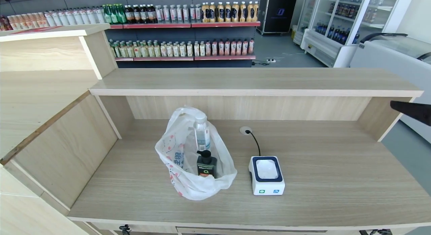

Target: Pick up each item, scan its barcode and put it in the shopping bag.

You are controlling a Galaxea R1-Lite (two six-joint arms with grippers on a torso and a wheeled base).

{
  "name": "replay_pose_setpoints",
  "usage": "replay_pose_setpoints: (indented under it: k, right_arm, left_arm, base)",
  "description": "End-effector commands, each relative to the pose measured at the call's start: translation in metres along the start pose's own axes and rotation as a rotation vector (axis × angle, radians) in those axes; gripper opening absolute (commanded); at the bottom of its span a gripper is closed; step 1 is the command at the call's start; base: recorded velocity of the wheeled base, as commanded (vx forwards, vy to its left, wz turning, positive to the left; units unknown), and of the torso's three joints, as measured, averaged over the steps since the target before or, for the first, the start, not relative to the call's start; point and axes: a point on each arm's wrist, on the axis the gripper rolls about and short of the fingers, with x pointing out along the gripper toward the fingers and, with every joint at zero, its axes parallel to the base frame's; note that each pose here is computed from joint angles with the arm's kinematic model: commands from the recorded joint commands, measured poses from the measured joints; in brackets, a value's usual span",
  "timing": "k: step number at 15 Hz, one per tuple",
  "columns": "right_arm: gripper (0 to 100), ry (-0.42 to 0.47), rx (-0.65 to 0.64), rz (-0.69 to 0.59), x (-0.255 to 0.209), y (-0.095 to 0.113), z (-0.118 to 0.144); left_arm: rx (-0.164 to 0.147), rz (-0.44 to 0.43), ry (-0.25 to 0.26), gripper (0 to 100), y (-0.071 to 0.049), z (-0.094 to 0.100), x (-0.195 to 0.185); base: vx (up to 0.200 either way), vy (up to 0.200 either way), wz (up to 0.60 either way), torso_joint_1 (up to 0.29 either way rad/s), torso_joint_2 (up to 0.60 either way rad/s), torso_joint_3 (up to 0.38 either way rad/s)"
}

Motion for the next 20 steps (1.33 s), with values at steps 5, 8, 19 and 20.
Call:
replay_pose_setpoints:
  k: [5,8,19,20]
  right_arm:
    - [100,0.174,0.202,-0.292,-0.089,0.051,-0.146]
    - [100,0.034,0.223,-0.307,-0.120,0.079,-0.224]
    - [100,-0.068,0.238,-0.286,-0.132,0.084,-0.233]
    - [100,-0.066,0.236,-0.286,-0.132,0.084,-0.233]
  left_arm:
    - [0.000,0.000,0.000,100,0.000,0.000,0.000]
    - [0.000,0.000,0.000,100,0.000,0.000,0.000]
    - [0.000,0.000,0.000,100,0.000,0.000,0.000]
    - [0.000,0.000,0.000,100,0.000,0.000,0.000]
  base:
    - [0.000,0.000,0.00,0.000,0.00,0.000]
    - [0.000,0.000,0.00,0.000,0.00,0.000]
    - [0.000,0.000,0.00,0.000,0.00,0.000]
    - [0.000,0.000,0.00,0.000,0.00,0.000]
